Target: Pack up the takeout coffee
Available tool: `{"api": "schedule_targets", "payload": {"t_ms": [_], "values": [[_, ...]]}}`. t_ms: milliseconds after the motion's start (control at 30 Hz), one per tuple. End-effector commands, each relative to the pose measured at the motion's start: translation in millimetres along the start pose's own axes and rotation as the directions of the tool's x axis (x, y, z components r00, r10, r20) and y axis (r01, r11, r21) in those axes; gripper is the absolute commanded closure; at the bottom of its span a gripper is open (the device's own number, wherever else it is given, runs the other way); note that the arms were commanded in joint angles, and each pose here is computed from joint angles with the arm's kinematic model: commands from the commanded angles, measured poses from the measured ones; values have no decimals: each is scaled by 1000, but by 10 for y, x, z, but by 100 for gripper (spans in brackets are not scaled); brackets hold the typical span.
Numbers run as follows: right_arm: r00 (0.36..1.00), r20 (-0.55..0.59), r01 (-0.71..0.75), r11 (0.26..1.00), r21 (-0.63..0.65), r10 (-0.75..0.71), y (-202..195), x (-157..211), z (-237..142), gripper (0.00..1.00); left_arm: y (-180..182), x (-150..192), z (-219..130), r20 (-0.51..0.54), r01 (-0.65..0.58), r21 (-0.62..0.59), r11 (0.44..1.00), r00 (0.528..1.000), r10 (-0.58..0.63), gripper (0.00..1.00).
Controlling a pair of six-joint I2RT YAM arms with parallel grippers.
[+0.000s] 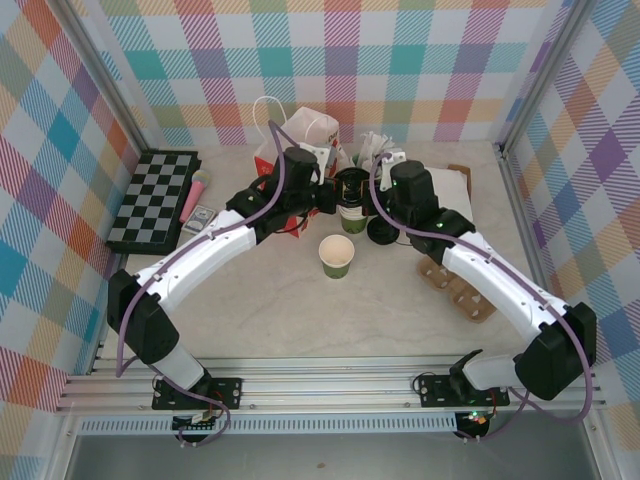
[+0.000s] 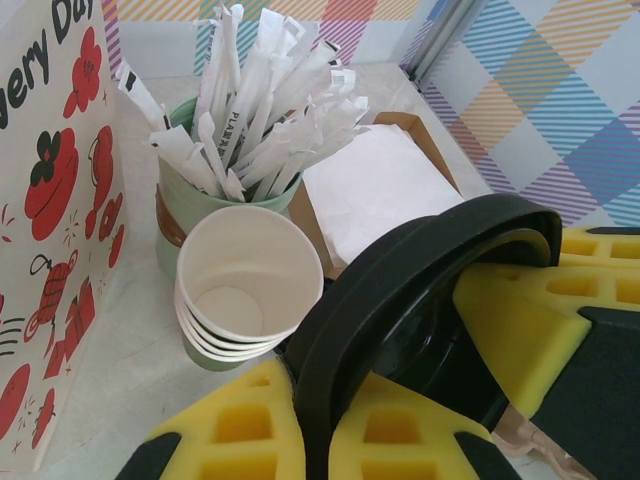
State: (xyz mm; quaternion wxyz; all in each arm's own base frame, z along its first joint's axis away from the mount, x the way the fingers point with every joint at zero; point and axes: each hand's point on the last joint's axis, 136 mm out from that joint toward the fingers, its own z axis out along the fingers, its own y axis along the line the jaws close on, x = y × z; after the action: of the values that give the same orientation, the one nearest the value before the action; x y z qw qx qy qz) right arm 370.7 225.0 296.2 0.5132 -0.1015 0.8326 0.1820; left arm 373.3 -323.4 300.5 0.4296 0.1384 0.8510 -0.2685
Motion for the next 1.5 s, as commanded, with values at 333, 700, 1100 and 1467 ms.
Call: {"api": "schedule_targets", "payload": {"t_ms": [333,700,1100,1467], "values": [[690,268,686,726,55,-672,239,-491,-235,100,-78,-178,-786,152,-42,180,983,988,15,23],[-66,504,924,138,357,-861,828,-694,-468,100,619,-326,-1219,177,254,140,957,945,-277,0],[-705,433,613,-176,770,-562,1374,-644,-994,100,306,-375,-1597,42,205,341,917,972,-233,0],[-865,381,466,-242,851,-326,1494,-133,-1285,100,52,-169,-1851,-3,-25,482,876,1000,30,1]]}}
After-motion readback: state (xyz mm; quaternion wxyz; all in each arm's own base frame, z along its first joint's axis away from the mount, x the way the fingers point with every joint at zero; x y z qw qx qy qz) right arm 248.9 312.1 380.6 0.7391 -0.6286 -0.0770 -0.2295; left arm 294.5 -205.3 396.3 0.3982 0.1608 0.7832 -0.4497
